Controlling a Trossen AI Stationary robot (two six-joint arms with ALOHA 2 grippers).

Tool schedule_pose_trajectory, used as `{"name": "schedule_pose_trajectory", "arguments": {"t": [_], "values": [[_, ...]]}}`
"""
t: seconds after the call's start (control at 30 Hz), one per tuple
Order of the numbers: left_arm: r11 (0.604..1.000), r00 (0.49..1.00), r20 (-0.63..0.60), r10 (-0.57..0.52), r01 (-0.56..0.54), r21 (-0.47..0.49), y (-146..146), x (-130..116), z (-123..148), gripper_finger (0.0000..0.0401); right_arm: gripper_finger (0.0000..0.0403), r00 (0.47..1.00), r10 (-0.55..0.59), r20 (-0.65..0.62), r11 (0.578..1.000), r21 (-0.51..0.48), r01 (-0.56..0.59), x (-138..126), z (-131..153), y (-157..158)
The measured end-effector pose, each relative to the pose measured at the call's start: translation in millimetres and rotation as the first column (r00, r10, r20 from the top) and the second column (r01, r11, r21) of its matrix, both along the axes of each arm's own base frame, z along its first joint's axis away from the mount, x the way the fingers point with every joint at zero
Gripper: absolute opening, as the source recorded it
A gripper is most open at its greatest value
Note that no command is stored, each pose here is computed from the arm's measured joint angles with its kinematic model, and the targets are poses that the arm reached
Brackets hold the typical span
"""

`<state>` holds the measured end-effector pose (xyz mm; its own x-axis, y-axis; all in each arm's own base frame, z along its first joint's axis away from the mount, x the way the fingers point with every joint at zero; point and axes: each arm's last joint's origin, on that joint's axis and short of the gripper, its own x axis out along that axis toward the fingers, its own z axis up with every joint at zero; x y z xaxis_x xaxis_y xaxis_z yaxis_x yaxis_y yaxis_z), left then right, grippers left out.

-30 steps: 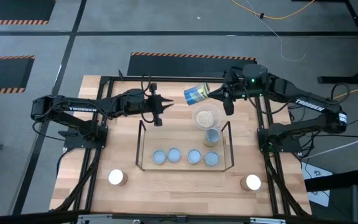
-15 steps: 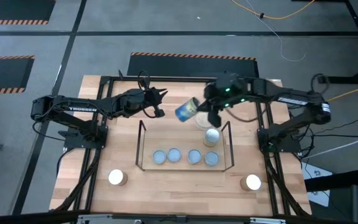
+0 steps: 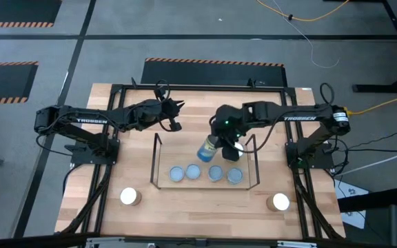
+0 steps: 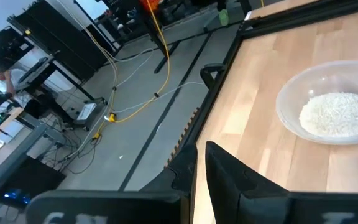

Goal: Pick and place cans onto a shelf
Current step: Put the canned peas on the shelf

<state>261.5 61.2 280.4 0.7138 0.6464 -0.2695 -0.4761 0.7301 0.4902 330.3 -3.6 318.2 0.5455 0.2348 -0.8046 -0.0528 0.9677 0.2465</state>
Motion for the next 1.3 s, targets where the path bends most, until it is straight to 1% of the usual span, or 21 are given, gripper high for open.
{"name": "schedule_pose_trajectory", "arguments": {"t": [0.07,0.13,0.23,0.33,0.7,0.77,0.9,1.3], "values": [[1.0,1.0,-0.002,0.0,0.0,-0.001,0,0,0,0.0028,0.0,1.0,0.013,-0.022,1.0,-0.006,-0.013,2,-4,4],[1.0,1.0,-0.002,0.0,0.0,-0.001,0,0,0,0.0029,0.0,0.999,0.024,-0.034,0.998,-0.049,-0.025,3,-7,7],[1.0,1.0,-0.001,0.0,0.0,-0.001,0,0,0,0.0029,0.0,0.997,0.02,-0.075,0.989,-0.146,-0.031,1,-12,11],[1.0,1.0,-0.001,0.0,0.0,-0.001,0,0,0,0.0024,0.0,0.992,0.02,-0.121,0.981,-0.189,-0.043,1,-17,14],[1.0,1.0,-0.001,-0.005,0.005,-0.003,0,0,0,0.0007,0.0,0.99,0.055,-0.129,0.98,-0.185,-0.078,1,-20,25],[1.0,1.0,-0.001,-0.005,0.005,-0.002,0,0,0,0.0005,0.0,0.99,0.061,-0.125,0.979,-0.186,-0.084,2,-22,27],[1.0,1.0,-0.001,-0.005,0.005,-0.002,0,0,0,0.0003,0.0,0.986,0.062,-0.156,0.979,-0.183,-0.091,-1,-31,29],[1.0,1.0,-0.001,-0.005,0.005,-0.002,0,0,0,0.0003,0.0,0.982,0.061,-0.177,0.979,-0.182,-0.094,-3,-42,29]]}}
